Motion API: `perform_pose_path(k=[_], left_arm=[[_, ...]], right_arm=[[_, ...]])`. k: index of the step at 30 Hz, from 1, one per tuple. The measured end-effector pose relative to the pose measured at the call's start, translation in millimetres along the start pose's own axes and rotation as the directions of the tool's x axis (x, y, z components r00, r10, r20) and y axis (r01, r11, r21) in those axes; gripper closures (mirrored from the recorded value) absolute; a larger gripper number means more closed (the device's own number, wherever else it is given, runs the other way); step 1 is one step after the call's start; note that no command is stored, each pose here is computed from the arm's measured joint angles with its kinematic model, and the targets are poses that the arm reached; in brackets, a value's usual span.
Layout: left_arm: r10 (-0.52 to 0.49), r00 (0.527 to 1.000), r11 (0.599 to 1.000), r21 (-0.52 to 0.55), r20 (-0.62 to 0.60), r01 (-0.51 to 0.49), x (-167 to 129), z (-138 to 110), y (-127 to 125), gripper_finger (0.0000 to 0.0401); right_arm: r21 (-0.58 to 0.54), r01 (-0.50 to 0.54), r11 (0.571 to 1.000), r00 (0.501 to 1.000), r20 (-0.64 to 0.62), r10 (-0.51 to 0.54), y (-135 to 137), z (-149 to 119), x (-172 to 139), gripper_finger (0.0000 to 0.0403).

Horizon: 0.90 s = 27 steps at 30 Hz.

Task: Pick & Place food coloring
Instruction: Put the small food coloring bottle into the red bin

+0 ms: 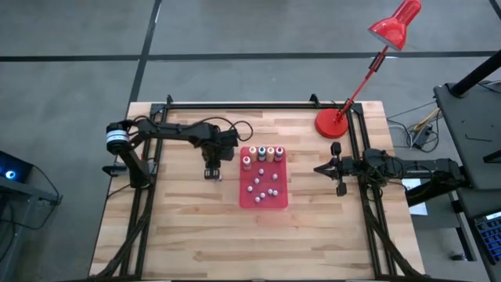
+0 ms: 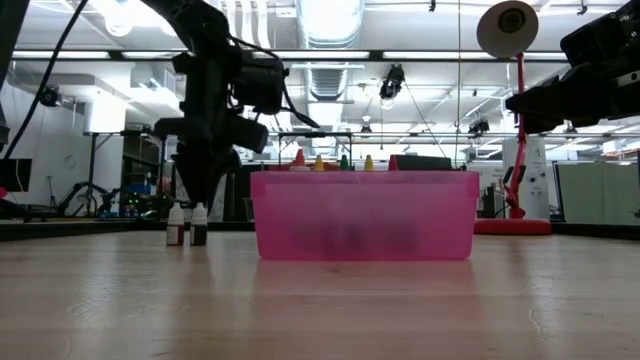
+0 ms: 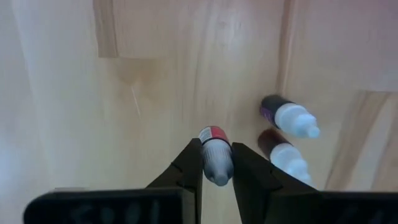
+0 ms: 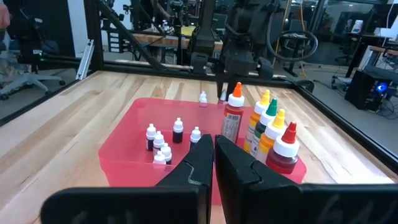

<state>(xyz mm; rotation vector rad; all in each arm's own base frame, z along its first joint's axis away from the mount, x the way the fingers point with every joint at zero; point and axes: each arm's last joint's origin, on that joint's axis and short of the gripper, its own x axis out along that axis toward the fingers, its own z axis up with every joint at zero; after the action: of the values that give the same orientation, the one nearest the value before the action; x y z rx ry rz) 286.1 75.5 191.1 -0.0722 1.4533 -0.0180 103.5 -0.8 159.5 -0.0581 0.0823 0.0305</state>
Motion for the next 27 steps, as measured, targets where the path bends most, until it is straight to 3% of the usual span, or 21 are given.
perform_pose_path(k=[10, 27], left_arm=[[0.004, 1.0, 0.999, 0.042, 0.011, -0.005, -40, 18, -11, 0.0363], [-0.033, 0.981, 0.969, 0.245, 0.19, -0.015, -90, 58, -71, 0.0363]], right_arm=[[-0.001, 0.0, 1.0, 1.0, 0.0, 0.0, 0, 0, 0, 0.0394], [0.0, 0.0, 1.0, 1.0, 0.0, 0.0, 0, 0, 0, 0.0394]])
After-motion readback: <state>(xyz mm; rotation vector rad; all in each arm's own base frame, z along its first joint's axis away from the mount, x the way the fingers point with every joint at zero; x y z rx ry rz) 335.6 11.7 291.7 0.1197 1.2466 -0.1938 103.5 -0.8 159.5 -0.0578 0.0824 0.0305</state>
